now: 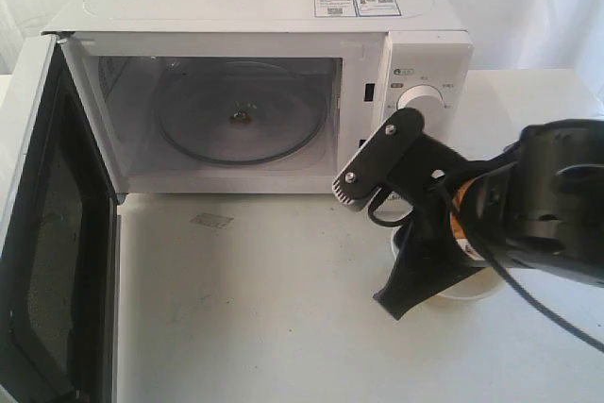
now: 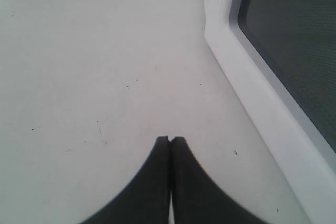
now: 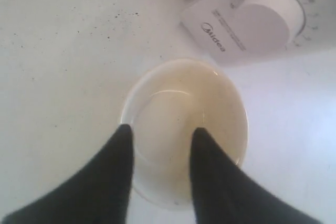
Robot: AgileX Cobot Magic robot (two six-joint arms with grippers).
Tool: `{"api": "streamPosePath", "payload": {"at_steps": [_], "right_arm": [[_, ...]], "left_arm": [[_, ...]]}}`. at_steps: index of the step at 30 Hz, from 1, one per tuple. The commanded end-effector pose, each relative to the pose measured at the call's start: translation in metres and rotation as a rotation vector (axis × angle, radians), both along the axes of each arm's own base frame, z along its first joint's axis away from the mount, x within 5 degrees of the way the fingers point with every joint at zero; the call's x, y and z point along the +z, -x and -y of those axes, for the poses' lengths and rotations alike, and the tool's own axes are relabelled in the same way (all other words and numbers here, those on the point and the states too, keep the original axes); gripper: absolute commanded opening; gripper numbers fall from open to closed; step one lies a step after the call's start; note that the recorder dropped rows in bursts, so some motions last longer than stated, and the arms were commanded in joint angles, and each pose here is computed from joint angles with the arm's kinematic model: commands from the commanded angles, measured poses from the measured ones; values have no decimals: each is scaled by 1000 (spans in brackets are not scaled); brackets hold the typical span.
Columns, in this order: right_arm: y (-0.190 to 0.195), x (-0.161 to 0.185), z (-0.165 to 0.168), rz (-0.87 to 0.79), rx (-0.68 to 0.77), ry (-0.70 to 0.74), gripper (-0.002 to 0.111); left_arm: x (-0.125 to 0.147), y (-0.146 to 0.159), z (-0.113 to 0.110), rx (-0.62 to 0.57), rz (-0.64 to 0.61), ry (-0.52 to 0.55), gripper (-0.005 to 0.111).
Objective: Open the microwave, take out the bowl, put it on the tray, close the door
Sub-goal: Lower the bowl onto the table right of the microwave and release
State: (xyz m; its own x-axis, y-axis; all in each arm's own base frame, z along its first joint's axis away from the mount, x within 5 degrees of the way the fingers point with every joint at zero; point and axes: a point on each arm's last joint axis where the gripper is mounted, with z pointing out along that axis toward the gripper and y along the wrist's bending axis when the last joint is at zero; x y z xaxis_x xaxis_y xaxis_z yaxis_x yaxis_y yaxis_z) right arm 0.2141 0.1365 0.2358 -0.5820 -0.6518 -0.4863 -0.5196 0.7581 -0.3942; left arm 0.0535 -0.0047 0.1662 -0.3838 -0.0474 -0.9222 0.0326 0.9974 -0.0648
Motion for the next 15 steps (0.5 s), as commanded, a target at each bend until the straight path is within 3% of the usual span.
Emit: {"api": "streamPosePath", "payload": {"at_steps": [1,8,15], "right_arm": [[17,22,12,-6,-80,-95,1],[51,58,39,13,-164,-223,0],[89,108,51,235,59,-529,0]], "left_arm": [[-1,0,0,0,-4,11,0],[-1,0,0,0,-4,11,0],[-1,0,0,0,-4,11,0]]}}
